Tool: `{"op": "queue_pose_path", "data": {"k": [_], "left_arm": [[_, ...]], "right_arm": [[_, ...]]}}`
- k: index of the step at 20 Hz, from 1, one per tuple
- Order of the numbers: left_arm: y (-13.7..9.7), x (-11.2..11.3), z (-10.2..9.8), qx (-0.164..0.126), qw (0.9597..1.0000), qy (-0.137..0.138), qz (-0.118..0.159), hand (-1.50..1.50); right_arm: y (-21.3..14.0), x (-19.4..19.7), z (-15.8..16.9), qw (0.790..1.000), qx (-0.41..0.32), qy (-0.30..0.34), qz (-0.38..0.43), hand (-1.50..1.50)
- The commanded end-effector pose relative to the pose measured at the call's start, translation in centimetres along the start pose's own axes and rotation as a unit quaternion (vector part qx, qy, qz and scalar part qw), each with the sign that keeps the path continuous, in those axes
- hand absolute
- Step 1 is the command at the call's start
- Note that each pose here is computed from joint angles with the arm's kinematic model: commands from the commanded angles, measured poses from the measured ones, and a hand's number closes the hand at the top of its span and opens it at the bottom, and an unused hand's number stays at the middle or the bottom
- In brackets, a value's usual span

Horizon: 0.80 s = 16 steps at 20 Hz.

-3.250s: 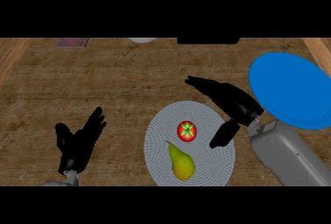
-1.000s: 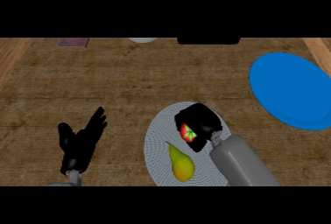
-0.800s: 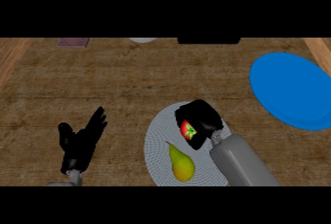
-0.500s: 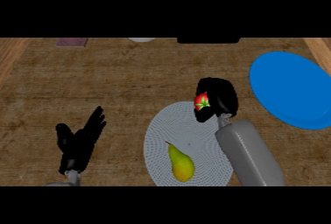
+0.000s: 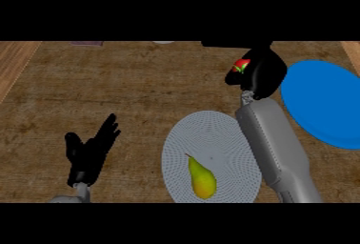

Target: Pick the tomato from the placemat and place it in the plate

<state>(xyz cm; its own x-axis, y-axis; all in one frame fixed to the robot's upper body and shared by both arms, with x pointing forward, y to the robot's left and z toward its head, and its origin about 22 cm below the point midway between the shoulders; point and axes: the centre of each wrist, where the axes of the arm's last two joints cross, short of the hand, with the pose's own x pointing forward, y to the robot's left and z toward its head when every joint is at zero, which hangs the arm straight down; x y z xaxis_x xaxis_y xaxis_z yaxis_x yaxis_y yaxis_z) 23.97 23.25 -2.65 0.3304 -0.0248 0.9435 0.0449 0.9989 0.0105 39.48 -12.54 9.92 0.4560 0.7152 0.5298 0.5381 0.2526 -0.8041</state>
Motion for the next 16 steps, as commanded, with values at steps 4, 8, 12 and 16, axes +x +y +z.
{"op": "queue_pose_path", "data": {"k": [4,8,12,16], "left_arm": [[-0.5,-0.2,-0.4,-0.008,0.9998,0.018,0.001,0.00],[-0.5,-0.7,-0.2,0.004,0.9998,0.021,0.002,0.00],[0.1,-0.7,0.0,0.010,0.9998,0.019,0.001,0.00],[0.5,0.1,-0.7,0.020,0.9995,0.021,0.012,0.00]], "right_arm": [[-0.9,3.4,-1.5,0.982,-0.136,0.111,-0.071,1.50],[0.3,-0.7,-2.2,0.969,-0.171,0.135,-0.117,1.50],[1.1,-2.6,-3.2,0.964,-0.214,0.132,-0.092,1.50],[0.9,-8.3,-6.0,0.952,-0.262,0.143,-0.064,1.50]]}}
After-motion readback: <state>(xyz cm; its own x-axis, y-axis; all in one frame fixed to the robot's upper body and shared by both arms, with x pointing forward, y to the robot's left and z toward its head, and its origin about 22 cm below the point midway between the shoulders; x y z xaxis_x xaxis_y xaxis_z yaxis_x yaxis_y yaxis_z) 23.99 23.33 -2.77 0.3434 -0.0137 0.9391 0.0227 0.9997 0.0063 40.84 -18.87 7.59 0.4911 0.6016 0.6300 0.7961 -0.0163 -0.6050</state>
